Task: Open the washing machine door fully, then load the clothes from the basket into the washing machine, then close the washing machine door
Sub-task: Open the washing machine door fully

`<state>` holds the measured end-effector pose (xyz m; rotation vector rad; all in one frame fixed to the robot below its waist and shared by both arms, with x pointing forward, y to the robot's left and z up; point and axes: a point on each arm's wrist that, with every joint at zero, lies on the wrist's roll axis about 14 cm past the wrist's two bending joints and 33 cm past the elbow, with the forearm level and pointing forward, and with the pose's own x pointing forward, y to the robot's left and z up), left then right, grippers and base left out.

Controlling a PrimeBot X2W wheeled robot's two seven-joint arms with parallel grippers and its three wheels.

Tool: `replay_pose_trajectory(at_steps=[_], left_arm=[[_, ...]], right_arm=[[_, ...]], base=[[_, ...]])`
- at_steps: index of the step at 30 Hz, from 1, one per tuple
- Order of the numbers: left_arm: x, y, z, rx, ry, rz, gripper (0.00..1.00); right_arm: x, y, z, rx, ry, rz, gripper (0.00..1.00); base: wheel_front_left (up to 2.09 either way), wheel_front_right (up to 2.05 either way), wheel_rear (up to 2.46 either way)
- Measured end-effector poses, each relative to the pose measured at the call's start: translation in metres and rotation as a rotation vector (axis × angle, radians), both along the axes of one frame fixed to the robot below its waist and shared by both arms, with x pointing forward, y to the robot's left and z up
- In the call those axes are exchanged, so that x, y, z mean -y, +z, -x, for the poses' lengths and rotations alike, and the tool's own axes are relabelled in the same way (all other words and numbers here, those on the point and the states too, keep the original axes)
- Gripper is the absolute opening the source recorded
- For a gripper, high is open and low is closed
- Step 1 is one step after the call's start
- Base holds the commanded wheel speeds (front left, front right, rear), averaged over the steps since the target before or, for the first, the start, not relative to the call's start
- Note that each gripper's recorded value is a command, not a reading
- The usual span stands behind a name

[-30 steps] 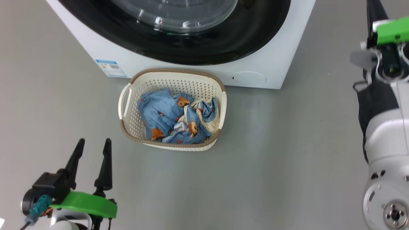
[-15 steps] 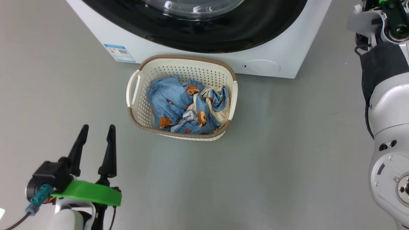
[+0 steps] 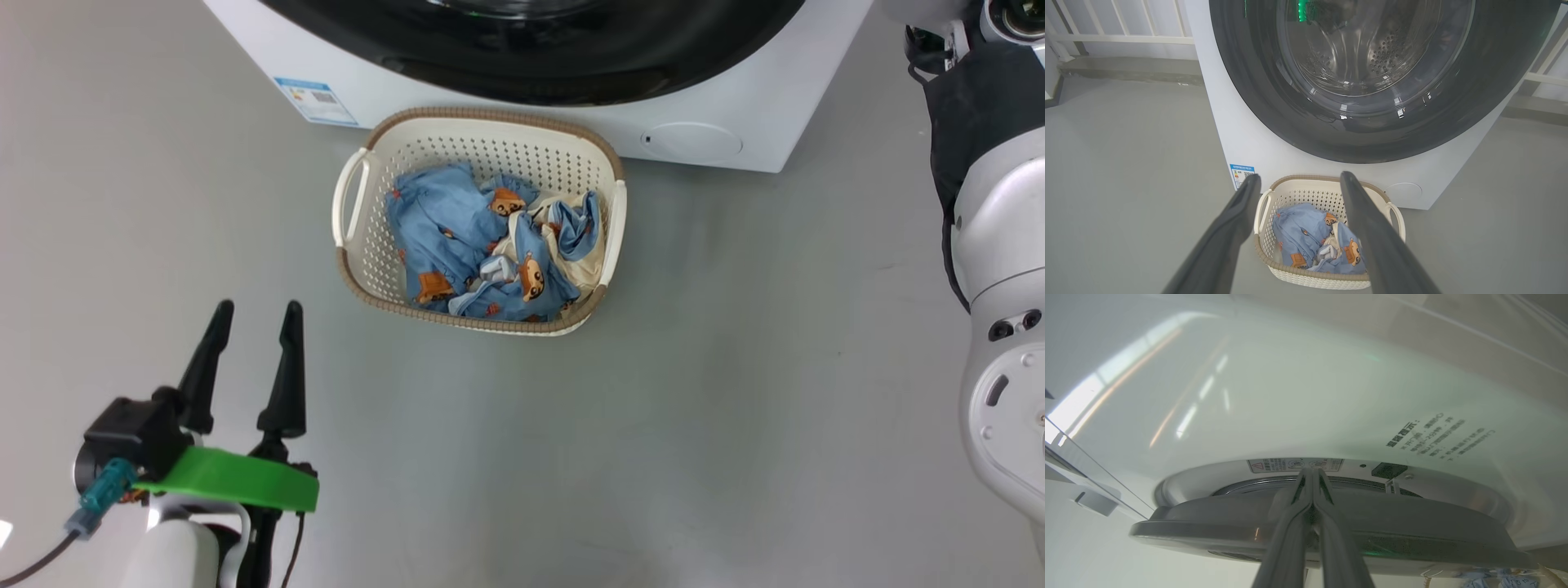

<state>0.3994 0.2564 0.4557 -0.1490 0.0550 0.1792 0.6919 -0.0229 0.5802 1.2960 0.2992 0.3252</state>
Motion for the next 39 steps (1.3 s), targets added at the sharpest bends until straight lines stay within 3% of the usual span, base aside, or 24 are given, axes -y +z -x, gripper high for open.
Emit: replay_pose_trajectory(at_steps=[16, 39], left_arm=[[-0.001, -0.008, -0.006, -0.016, 0.008, 0.01, 1.0], [-0.004, 0.003, -0.009, 0.016, 0.019, 0.009, 1.0]], right_arm=[[-0.018, -0.017, -0.017, -0.044, 0.043, 0.015, 0.0], [-0.032, -0.022, -0.007, -0.122, 0.243, 0.046, 0.0]], base=[[0.0, 0.0, 0.0], [0.0, 0.0, 0.0]])
